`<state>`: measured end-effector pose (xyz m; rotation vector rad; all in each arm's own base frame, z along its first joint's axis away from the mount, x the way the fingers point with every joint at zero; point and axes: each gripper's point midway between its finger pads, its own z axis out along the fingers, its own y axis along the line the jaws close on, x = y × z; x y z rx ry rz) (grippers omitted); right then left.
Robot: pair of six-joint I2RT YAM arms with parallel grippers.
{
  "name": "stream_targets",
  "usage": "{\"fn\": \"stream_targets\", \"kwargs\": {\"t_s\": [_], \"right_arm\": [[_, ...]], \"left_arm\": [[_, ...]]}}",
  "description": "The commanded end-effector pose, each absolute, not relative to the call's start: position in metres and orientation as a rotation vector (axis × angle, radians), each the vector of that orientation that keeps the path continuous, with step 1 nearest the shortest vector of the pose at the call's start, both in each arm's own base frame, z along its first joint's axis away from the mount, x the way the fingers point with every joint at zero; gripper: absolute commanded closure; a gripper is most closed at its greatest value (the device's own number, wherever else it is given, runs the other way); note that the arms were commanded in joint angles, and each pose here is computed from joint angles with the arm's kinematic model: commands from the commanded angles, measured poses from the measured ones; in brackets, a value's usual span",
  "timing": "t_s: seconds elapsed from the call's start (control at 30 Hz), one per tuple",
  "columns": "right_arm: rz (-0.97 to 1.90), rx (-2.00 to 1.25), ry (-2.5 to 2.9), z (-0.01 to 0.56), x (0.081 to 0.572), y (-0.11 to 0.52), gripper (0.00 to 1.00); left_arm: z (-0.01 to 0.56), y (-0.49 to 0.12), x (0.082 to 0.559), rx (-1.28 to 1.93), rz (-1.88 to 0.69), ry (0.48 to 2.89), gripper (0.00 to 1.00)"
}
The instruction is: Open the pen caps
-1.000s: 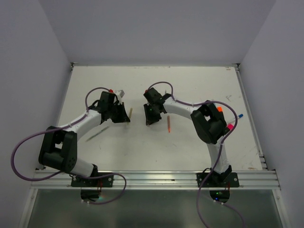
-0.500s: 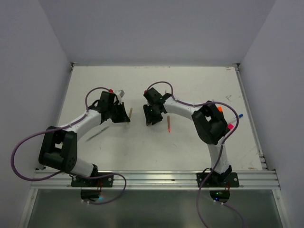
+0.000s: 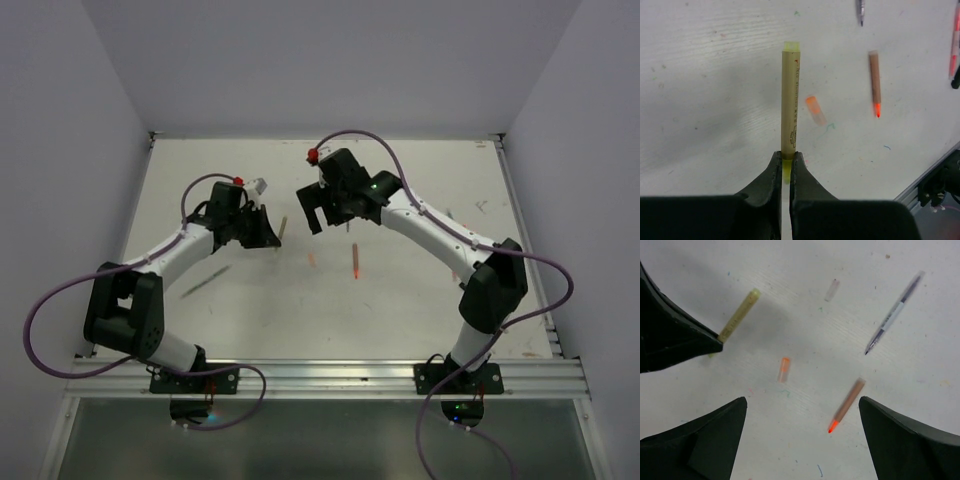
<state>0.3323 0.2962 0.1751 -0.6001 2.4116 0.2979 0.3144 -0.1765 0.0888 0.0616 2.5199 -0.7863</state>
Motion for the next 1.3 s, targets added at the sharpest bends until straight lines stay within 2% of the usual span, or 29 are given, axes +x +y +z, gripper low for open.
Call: {"fn": "stream_targets", "kwargs": {"t_s": [0.0,0.07,0.13,0.17,0.33,0.37,0.43,0.47,0.5,0.63,0.73,0.83,0.93,0.97,1.07,1.1,1.17,1.2,1.27], "right_arm": [[0.286,-0.584,2.405,0.197,0.337,0.294,0.01],[0.39,-0.505,2.46,0.192,0.339,0.297,0.01],[0.765,-0.465,2.524,0.195,0.324,0.324,0.01],[0.853,-0.387,2.515,0.197,0.336,0.326,0.06],[0.941,-0.208,2.515,0.202,0.348,0.328,0.05],[0.948,-0.189,2.495,0.205,0.351,0.329,0.08],[1.006,-0.094,2.511,0.201,0.354,0.328,0.17],[1.095,-0.109,2.479,0.207,0.355,0.338,0.28],[1.115,-0.1,2.498,0.201,0.354,0.342,0.33],[1.184,-0.063,2.489,0.198,0.356,0.353,0.43],[1.205,-0.056,2.507,0.192,0.353,0.356,0.46],[1.208,-0.04,2.528,0.182,0.349,0.357,0.61],[1.21,-0.044,2.556,0.171,0.342,0.361,0.69],[1.206,-0.036,2.57,0.166,0.342,0.361,0.81],[1.215,-0.038,2.582,0.163,0.34,0.363,1.0],[1.211,-0.037,2.581,0.164,0.34,0.362,1.0],[1.195,-0.037,2.58,0.166,0.34,0.36,1.0],[1.192,-0.037,2.569,0.17,0.34,0.359,1.0],[1.19,-0.03,2.565,0.172,0.341,0.358,1.0]], "left_arm": [[0.133,-0.196,0.331,0.209,-0.933,2.355,1.0],[0.147,-0.203,0.331,0.248,-0.986,2.3,1.0],[0.157,-0.212,0.327,0.289,-1.076,2.256,1.0],[0.159,-0.216,0.324,0.286,-1.114,2.25,1.0],[0.176,-0.228,0.316,0.329,-1.252,2.171,1.0],[0.176,-0.229,0.315,0.317,-1.26,2.173,1.0],[0.179,-0.231,0.315,0.325,-1.282,2.139,1.0],[0.179,-0.232,0.313,0.304,-1.306,2.139,1.0],[0.176,-0.233,0.31,0.293,-1.327,2.143,1.0],[0.181,-0.236,0.312,0.279,-1.363,2.112,1.0],[0.185,-0.237,0.314,0.282,-1.365,2.104,1.0],[0.188,-0.238,0.315,0.283,-1.374,2.091,1.0],[0.191,-0.239,0.315,0.276,-1.391,2.081,1.0],[0.19,-0.24,0.315,0.271,-1.397,2.083,1.0],[0.19,-0.24,0.314,0.274,-1.406,2.079,1.0],[0.188,-0.24,0.313,0.267,-1.406,2.092,0.93],[0.182,-0.237,0.313,0.268,-1.37,2.113,0.72],[0.179,-0.235,0.312,0.265,-1.354,2.122,0.57],[0.169,-0.231,0.309,0.26,-1.318,2.158,0.51]]}}
